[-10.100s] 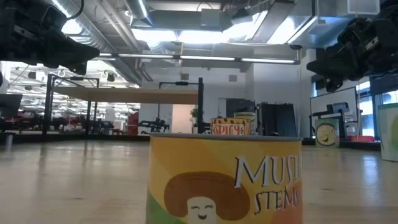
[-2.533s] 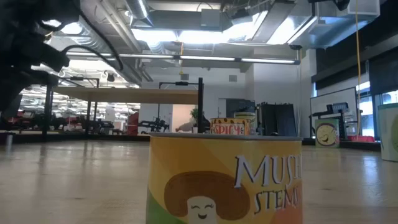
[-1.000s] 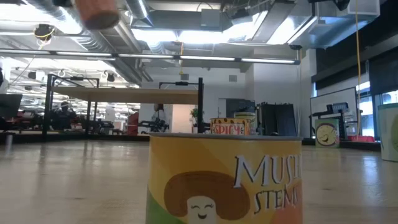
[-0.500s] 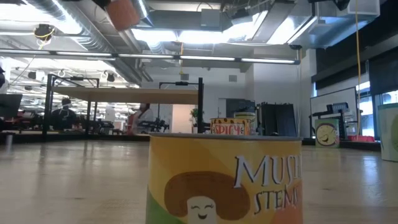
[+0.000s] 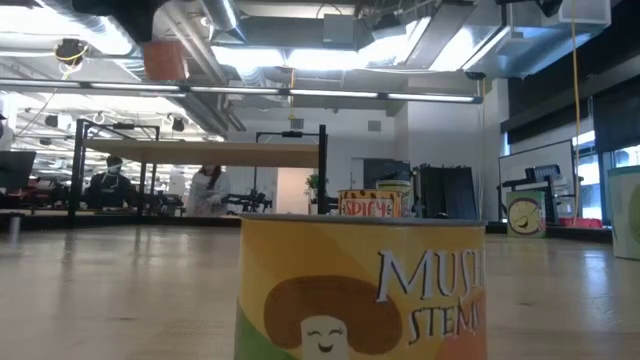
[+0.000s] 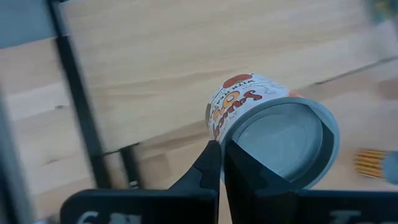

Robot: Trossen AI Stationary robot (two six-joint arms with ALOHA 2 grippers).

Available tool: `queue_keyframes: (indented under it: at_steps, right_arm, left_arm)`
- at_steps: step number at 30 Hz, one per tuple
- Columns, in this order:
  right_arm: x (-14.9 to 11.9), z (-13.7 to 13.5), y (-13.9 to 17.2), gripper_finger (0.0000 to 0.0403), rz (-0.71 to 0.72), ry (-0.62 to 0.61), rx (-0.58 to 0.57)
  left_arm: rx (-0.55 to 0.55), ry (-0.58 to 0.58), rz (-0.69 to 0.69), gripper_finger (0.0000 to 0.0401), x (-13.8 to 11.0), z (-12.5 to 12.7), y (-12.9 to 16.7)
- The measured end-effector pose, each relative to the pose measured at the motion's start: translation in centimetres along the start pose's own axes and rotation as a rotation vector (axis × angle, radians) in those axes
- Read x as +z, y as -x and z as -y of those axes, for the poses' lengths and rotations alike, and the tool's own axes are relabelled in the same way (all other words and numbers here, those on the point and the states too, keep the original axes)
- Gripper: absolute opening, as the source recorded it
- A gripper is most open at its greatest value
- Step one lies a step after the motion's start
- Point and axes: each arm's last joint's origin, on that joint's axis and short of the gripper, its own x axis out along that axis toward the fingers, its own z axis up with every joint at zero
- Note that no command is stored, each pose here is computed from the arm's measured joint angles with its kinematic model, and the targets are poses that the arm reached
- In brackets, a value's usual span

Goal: Pick and place cans onto a shelf
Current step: Put the canned meatballs on the shelf

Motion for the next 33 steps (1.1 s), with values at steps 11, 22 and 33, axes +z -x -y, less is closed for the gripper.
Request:
queue_keyframes:
  at_steps: [11, 22, 33]
  right_arm:
    - [0.0, 0.0, 0.0, 0.0016, 0.000, 0.000, 0.000]
    - [0.0, 0.0, 0.0, 0.0016, 0.000, 0.000, 0.000]
    - [0.0, 0.0, 0.0, 0.0016, 0.001, 0.000, 0.000]
  left_arm:
    - [0.127, -0.053, -0.101, 0.0000, 3.3, -1.2, -3.4]
    - [0.173, -0.101, -0.244, 0.0000, 5.8, -2.7, -6.6]
    - [0.188, -0.083, -0.273, 0.0000, 6.6, -3.9, -7.4]
